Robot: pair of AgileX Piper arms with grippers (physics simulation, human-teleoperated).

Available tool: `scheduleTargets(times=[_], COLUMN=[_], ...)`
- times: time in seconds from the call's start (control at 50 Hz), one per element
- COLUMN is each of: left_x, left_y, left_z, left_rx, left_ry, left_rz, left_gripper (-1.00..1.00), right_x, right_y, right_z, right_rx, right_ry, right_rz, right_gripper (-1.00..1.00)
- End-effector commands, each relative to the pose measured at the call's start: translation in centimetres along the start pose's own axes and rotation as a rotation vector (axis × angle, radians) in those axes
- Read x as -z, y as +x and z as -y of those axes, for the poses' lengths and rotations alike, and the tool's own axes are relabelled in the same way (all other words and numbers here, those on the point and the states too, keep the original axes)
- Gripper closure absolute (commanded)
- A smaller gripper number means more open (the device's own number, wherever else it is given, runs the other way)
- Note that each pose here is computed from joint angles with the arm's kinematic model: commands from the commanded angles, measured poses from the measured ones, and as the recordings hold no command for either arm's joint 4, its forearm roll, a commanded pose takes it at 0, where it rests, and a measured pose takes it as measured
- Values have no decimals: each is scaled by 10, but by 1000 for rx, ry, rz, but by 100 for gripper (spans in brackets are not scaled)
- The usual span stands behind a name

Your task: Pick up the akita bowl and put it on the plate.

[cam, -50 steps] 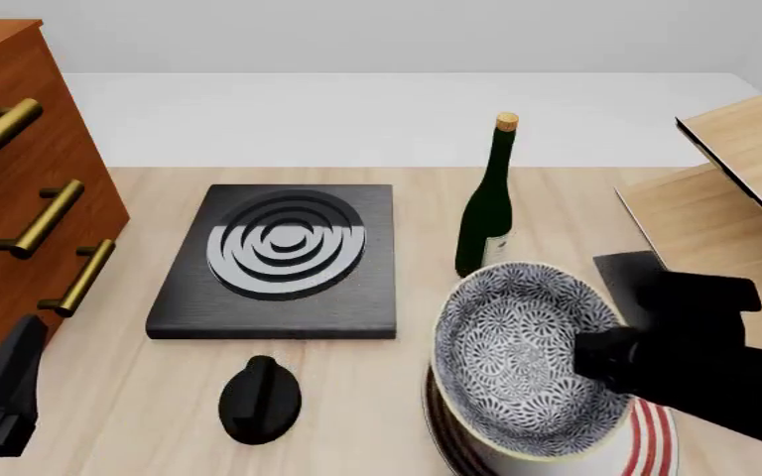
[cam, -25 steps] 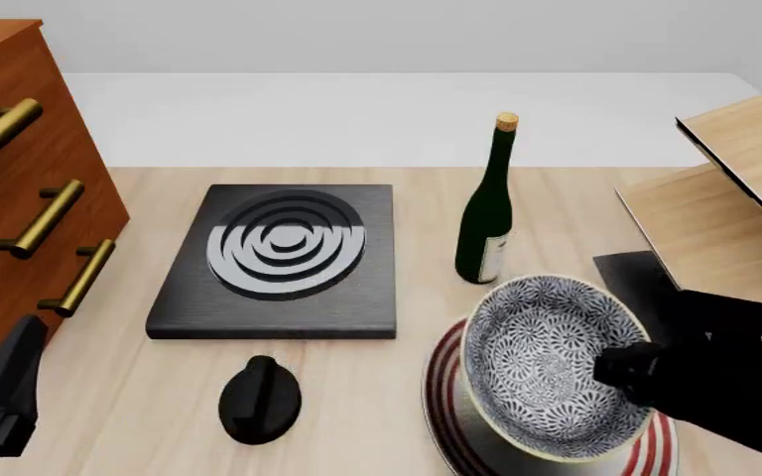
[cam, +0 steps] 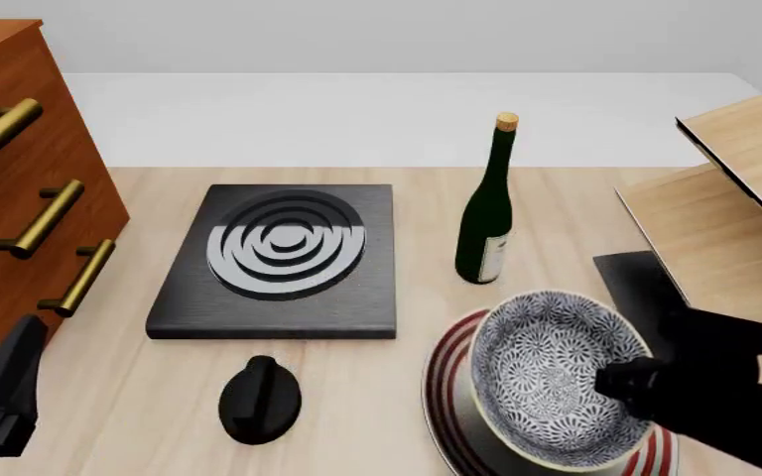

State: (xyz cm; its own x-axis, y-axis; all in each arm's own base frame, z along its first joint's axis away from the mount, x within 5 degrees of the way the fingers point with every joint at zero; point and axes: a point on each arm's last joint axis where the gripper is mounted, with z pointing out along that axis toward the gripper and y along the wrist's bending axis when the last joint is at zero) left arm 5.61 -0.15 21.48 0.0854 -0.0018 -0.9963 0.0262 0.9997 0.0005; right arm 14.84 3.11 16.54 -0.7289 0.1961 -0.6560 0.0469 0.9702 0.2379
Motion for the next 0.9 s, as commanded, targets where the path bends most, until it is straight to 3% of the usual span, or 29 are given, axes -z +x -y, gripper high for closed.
scheduleTargets(times=[0.02,0.16,0.18,0.4,0.6,0.9], left_x=[0,0,0,0,0,0], left_y=[0,0,0,0,0,0], left_z=[0,0,0,0,0,0], left_rx=[0,0,0,0,0,0], left_ry=[0,0,0,0,0,0], left_rz=[0,0,0,0,0,0], left_gripper=[-100,-100,-100,-100,-100,-100], right_x=[-7,-8,-8,1,37,87], right_y=[4,5,5,-6,-36,-58], right_z=[3,3,3,0,-7,-12], right_rx=[-37,-39,-38,-33,5,55], right_ry=[11,12,12,10,2,-9], right_rz=[-14,-19,-19,2,79,178], right_gripper=[100,100,-100,-100,-100,-100])
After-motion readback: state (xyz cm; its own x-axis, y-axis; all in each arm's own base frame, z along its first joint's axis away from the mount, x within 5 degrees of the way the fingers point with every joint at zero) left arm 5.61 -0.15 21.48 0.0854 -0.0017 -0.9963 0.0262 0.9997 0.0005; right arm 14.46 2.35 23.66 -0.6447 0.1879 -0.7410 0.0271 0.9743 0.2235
